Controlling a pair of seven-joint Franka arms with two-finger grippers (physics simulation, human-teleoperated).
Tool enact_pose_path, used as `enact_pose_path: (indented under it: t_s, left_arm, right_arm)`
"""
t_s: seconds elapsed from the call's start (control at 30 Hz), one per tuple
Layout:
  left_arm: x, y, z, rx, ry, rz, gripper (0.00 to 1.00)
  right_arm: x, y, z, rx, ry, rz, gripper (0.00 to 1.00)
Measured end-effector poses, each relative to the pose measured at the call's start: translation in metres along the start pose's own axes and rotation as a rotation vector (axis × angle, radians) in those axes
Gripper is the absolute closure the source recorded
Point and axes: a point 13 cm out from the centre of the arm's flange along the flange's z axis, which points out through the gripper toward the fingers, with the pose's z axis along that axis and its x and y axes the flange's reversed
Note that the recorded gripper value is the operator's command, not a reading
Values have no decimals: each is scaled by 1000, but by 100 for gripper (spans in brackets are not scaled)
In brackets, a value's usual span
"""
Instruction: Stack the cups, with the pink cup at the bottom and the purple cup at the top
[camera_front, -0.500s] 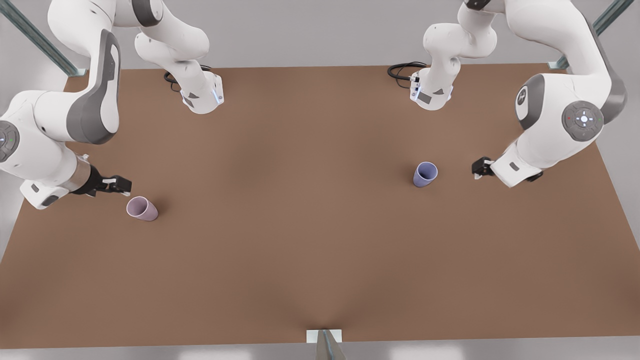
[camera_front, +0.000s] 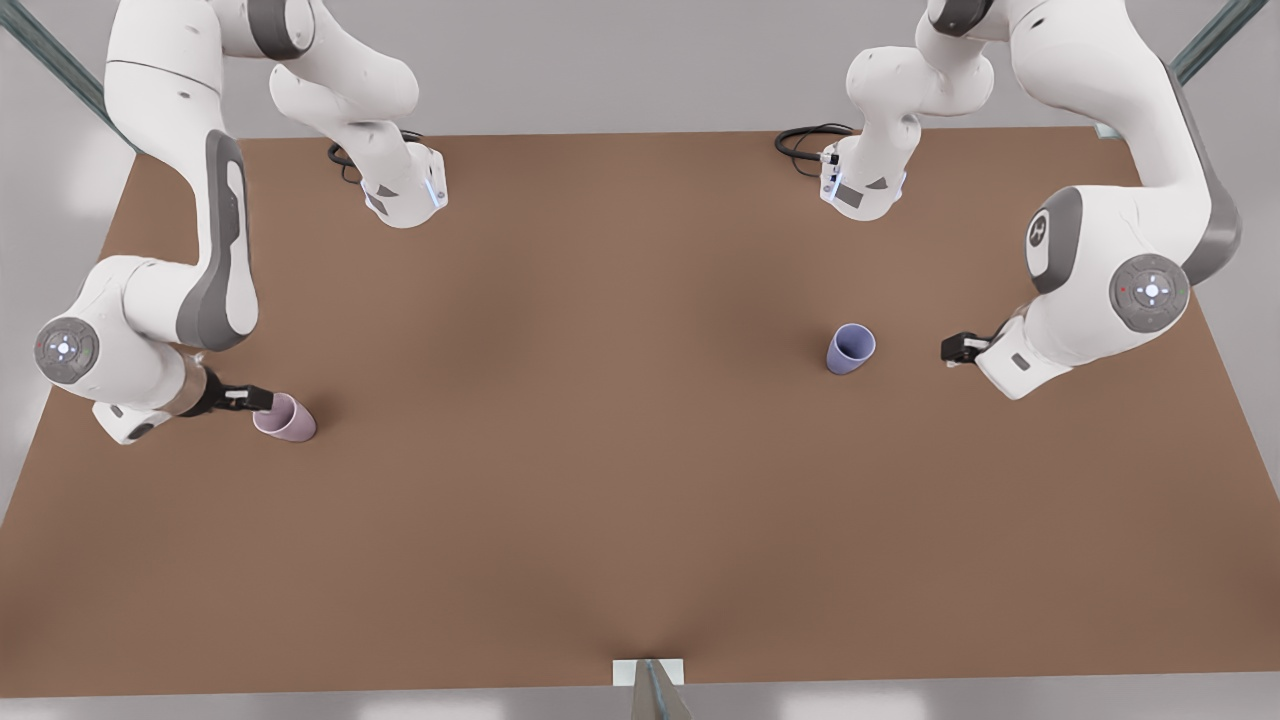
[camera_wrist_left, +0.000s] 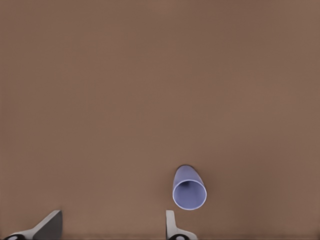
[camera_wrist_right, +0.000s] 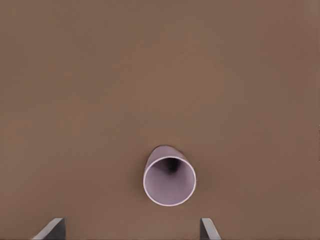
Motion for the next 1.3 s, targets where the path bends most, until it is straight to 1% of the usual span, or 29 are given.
enact_pose_path:
  t_s: [0.1,0.27,0.47,0.73,0.83,1.1,1.27,1.3]
  left_arm:
    - [1,2,-2,-2,-1,-6,0]
    - [1,2,-2,-4,1,-11,0]
    - [2,3,-2,-6,3,-17,0]
    - [4,4,-4,-6,3,-21,0]
    - [5,5,-3,-6,7,-23,0]
    - [0,13,6,-2,17,-36,0]
    - [0,10,9,-2,20,-31,0]
    - [0,10,7,-2,17,-31,0]
  right_arm:
    - [0,-23,23,-4,-21,17,0]
    - [19,-37,82,-13,-16,13,0]
    - [16,-58,113,-4,-43,6,0]
    - [18,-65,152,-14,-16,-9,0]
    - [35,-58,175,-33,8,-9,0]
    - [33,-60,179,-32,-29,-17,0]
    - [32,-66,183,-31,-33,-18,0]
    - [32,-67,183,-31,-34,-20,14]
